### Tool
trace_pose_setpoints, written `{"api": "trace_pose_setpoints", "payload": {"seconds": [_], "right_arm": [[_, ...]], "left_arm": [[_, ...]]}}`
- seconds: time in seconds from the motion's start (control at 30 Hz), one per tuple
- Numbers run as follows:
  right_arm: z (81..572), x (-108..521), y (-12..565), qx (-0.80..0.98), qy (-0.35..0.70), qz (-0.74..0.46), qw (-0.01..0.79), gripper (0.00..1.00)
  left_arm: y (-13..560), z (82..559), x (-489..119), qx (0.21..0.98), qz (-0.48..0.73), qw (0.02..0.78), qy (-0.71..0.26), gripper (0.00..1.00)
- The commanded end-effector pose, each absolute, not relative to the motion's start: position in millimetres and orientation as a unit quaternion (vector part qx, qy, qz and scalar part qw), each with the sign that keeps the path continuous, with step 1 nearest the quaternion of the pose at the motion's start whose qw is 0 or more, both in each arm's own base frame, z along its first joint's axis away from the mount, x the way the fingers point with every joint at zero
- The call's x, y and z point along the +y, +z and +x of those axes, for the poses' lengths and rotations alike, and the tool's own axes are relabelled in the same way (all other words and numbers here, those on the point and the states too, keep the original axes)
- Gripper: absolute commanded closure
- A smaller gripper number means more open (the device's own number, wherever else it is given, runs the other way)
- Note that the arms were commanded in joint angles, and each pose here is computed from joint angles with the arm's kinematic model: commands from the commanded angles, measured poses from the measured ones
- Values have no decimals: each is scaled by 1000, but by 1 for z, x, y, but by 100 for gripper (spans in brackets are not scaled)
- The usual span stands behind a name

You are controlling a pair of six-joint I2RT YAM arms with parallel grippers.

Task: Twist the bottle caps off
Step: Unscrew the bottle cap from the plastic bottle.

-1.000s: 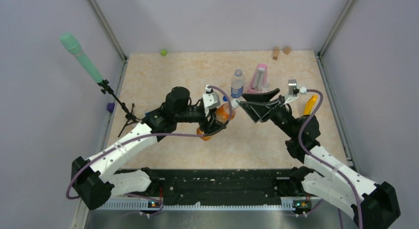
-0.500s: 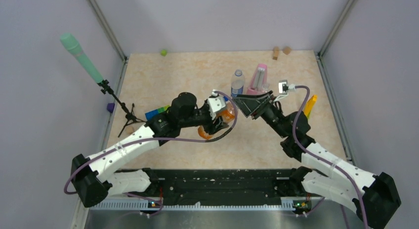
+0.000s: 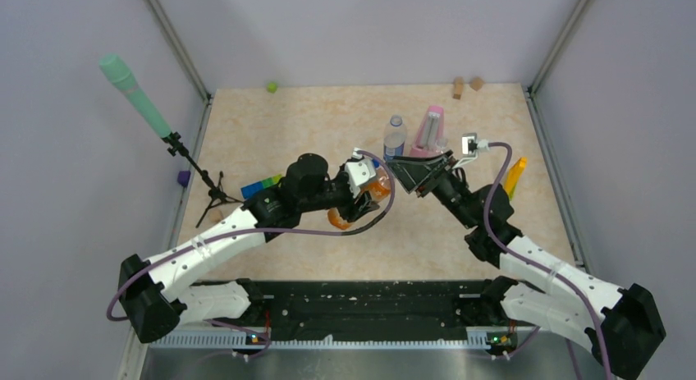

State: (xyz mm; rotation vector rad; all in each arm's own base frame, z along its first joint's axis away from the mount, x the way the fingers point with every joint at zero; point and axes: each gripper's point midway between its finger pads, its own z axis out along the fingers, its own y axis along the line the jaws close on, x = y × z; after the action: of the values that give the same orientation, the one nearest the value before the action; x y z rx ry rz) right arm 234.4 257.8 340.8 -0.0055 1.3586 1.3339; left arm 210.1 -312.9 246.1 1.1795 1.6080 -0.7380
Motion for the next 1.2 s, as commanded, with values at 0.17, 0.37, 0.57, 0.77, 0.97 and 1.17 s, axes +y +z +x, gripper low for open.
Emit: {"api": "trace_pose_setpoints", "payload": {"seconds": [0.17, 0.37, 0.57, 0.77, 0.97, 1.17], "right_arm": [[233, 258, 357, 555, 583, -4, 593, 64], [231, 255, 357, 548, 583, -3, 599, 94], [204, 268, 367, 512, 588, -118, 616, 100], [154, 279, 380, 436, 621, -304, 576, 100], [123, 281, 378, 392, 646, -420, 503, 100], [155, 283, 380, 449, 635, -347, 523, 63]], "left_arm": [[268, 213, -323, 636, 483, 513, -314, 100], [268, 212, -322, 635, 486, 511, -315, 100], [269, 190, -330, 609, 516, 481, -362, 100], [292, 166, -320, 552, 522, 412, -503, 100], [314, 152, -312, 495, 522, 379, -582, 100], [304, 160, -311, 527, 517, 377, -559, 100]]}}
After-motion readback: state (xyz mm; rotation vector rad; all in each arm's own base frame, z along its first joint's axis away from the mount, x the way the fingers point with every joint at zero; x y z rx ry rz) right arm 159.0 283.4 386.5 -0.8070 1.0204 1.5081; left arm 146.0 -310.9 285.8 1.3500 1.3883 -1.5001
